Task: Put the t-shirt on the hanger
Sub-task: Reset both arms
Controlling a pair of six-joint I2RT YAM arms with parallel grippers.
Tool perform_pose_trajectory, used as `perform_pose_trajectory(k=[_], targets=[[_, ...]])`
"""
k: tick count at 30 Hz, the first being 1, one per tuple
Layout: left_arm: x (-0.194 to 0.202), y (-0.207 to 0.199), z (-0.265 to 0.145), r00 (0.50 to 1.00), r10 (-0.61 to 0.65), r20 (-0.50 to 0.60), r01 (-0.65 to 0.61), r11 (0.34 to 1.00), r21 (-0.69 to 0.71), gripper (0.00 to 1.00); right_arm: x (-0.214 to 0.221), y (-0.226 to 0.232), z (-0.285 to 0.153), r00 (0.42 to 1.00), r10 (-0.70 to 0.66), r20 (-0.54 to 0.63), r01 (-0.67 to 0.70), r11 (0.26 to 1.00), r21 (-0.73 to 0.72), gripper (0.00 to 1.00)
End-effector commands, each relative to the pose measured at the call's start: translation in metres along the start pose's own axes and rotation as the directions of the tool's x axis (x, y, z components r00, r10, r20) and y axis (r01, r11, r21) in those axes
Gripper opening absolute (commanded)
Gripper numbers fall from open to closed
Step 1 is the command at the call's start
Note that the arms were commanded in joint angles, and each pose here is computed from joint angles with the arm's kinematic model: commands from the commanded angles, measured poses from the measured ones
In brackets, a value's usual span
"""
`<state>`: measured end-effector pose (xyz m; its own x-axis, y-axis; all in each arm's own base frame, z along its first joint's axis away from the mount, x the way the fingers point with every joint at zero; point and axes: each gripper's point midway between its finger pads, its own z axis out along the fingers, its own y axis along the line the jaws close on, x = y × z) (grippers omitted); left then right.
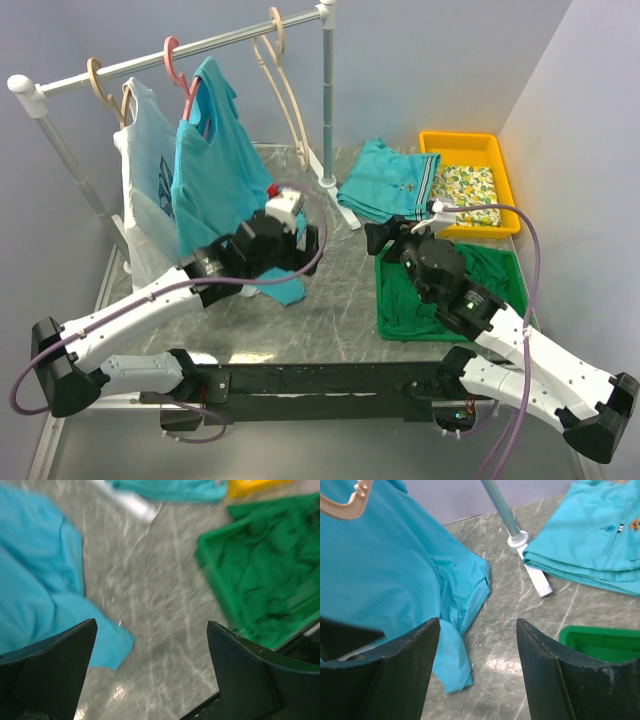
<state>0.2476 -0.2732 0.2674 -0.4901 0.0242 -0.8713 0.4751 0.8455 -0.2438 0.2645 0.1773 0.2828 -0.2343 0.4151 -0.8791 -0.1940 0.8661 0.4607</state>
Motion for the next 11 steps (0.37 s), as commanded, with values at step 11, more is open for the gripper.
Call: perform_pose_trajectory(k=[11], targets=[[0.023,0.019,0.012,0.960,-0.230,0.161,0.237,0.971,-0.025,0.97,0.027,-0.037,-0.003,0.997,0.074,-0.015,-0.071,0.987,0.143,0.74]])
